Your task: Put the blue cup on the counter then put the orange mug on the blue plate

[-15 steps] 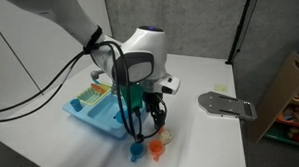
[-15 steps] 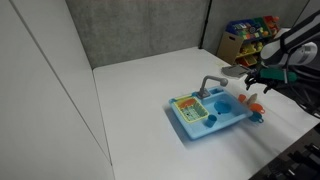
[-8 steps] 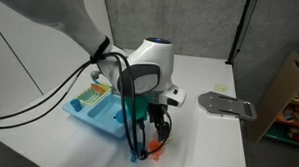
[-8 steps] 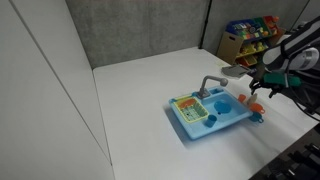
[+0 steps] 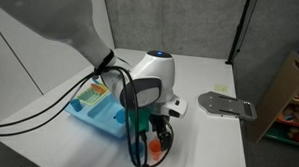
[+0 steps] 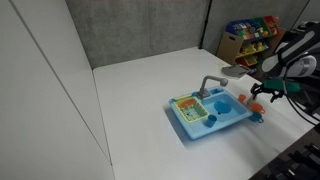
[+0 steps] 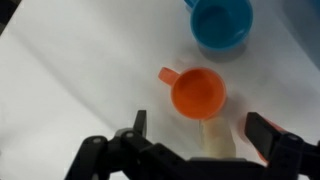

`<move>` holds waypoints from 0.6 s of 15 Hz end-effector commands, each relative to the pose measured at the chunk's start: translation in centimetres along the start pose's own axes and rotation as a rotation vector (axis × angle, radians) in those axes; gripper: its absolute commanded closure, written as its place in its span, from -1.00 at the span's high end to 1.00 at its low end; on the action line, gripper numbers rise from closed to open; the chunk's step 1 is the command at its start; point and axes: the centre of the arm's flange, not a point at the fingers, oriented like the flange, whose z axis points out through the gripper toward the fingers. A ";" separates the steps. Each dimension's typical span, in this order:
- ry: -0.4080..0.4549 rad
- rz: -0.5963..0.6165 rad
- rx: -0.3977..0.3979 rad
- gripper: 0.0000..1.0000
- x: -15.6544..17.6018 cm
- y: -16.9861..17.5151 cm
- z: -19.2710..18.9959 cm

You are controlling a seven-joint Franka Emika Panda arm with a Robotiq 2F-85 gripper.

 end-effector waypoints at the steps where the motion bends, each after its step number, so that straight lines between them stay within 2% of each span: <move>1: 0.005 -0.009 -0.001 1.00 0.4 -0.2 1.6; 9: 0.027 -0.064 0.003 1.00 0.5 -0.5 3.7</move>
